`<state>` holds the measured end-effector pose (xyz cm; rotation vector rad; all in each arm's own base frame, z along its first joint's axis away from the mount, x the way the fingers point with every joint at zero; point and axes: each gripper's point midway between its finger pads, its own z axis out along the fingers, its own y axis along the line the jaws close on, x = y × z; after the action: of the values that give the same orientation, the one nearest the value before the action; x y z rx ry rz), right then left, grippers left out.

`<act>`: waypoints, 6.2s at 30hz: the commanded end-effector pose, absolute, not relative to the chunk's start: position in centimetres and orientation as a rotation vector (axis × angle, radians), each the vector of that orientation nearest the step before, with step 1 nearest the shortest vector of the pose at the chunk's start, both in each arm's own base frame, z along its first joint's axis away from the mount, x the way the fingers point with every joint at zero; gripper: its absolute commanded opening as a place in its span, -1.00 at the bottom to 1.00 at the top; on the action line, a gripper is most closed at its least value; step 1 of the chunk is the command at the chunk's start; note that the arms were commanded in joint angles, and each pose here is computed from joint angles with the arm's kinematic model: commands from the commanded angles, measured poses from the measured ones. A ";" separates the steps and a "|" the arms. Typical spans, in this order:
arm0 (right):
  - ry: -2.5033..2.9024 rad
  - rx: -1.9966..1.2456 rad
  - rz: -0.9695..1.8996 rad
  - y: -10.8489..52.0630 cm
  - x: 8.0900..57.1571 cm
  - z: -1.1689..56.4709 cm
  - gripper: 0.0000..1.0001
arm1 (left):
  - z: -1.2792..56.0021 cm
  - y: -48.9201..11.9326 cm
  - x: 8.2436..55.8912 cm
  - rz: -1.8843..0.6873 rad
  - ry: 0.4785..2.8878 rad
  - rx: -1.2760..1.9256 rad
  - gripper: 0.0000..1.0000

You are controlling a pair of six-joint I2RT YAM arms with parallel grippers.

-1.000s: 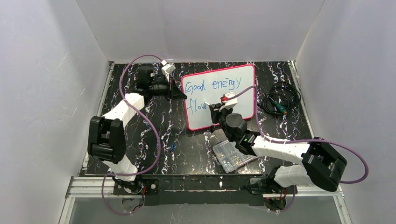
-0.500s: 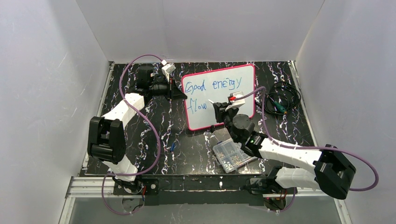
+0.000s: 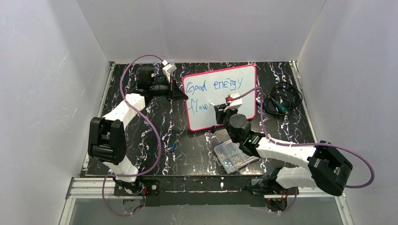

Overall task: Write a sentence on the whiteboard
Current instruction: Write a sentence on the whiteboard, then pick up the pen cap from the center of the board.

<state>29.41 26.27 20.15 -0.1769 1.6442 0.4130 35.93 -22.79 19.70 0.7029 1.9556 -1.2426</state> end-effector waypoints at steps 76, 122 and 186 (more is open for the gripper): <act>1.652 -0.132 0.368 24.2 28.7 18.9 -0.97 | 23.5 -22.8 35.0 -1.237 1.838 0.764 -1.00; 1.700 -0.326 0.396 21.0 24.1 23.6 -0.97 | 21.4 -22.3 33.3 -1.166 1.924 0.680 -0.60; 1.667 -0.225 0.442 17.5 22.1 23.7 -0.97 | 2.9 -14.8 16.8 -0.277 2.877 0.164 -0.22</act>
<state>21.70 17.70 22.11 -0.2912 1.7166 0.4225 16.07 -14.60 3.15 0.1788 2.9030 -0.3147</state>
